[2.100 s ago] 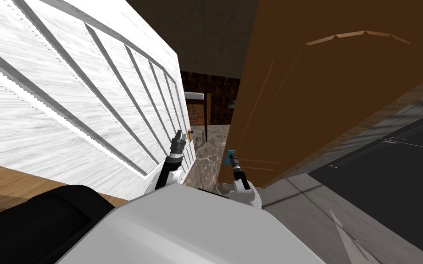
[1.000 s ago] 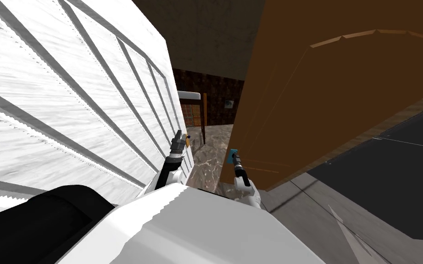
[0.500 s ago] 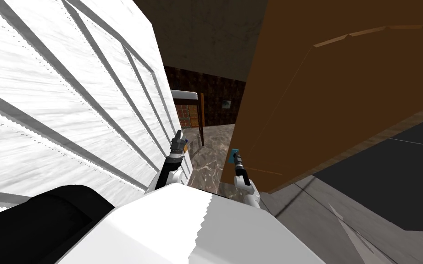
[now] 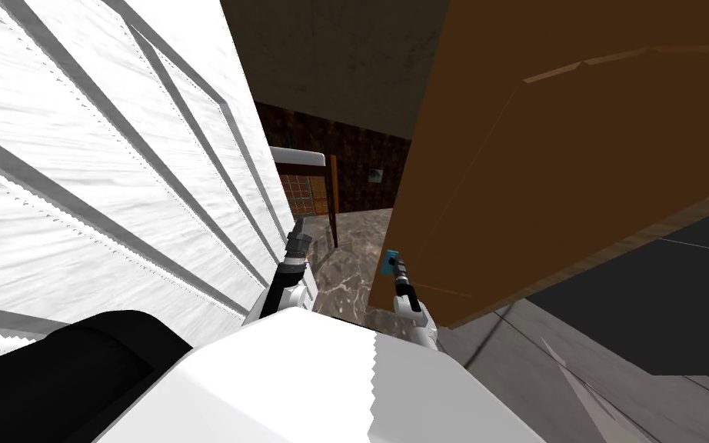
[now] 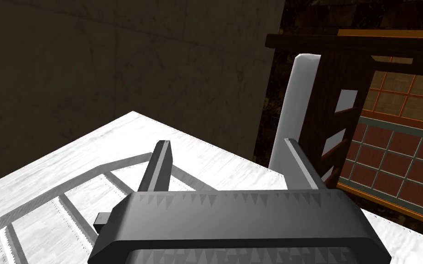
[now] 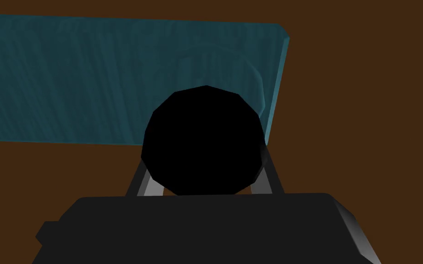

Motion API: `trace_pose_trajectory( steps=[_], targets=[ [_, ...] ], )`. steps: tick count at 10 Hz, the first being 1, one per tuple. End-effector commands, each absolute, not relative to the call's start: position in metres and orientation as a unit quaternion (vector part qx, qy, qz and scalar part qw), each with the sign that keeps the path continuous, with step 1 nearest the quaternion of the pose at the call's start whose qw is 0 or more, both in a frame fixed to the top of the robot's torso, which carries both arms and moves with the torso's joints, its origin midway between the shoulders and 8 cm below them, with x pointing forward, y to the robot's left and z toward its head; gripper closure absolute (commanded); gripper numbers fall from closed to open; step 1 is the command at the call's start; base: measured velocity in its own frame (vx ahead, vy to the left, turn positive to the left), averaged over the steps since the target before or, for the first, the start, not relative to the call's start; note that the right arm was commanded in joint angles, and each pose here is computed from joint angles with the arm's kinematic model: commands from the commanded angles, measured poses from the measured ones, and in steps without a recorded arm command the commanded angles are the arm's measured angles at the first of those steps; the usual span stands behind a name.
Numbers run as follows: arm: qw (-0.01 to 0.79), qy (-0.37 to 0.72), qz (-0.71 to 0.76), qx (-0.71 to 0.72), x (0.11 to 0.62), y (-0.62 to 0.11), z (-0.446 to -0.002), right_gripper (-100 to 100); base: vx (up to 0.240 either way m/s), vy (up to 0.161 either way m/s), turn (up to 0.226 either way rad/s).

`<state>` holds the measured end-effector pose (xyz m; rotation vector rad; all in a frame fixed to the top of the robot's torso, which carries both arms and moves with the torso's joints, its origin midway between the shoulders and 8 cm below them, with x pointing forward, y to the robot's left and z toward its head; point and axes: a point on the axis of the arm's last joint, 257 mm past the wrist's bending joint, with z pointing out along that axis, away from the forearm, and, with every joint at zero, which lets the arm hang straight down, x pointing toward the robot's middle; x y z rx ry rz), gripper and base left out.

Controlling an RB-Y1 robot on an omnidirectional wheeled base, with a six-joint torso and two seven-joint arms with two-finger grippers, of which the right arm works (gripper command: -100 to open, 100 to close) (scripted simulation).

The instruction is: Push the door open

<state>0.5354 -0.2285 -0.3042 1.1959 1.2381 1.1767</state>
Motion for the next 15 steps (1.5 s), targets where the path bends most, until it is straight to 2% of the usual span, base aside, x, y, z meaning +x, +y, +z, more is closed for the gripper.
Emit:
trace_pose_trajectory(
  steps=[1,2,3,8,11,13,15],
  targets=[
    [0.517,0.511,0.483,0.489,0.538,-0.242,-0.295,100,0.211,-0.023,-0.191],
    [0.518,0.512,0.482,0.487,0.537,-0.244,-0.295,100,0.177,-0.067,-0.156],
    [0.518,0.518,0.481,0.481,0.536,-0.238,-0.296,-100,-0.066,-0.010,-0.081],
    [0.506,0.519,0.493,0.481,0.531,-0.209,-0.297,-100,-0.216,0.013,-0.036],
    [0.492,0.509,0.508,0.490,0.529,-0.182,-0.296,-100,-0.195,0.076,-0.018],
    [0.504,0.519,0.496,0.480,0.532,-0.201,-0.297,-100,0.015,0.011,-0.002],
    [0.511,0.523,0.490,0.475,0.532,-0.210,-0.297,-100,0.190,-0.027,0.020]
  ],
)
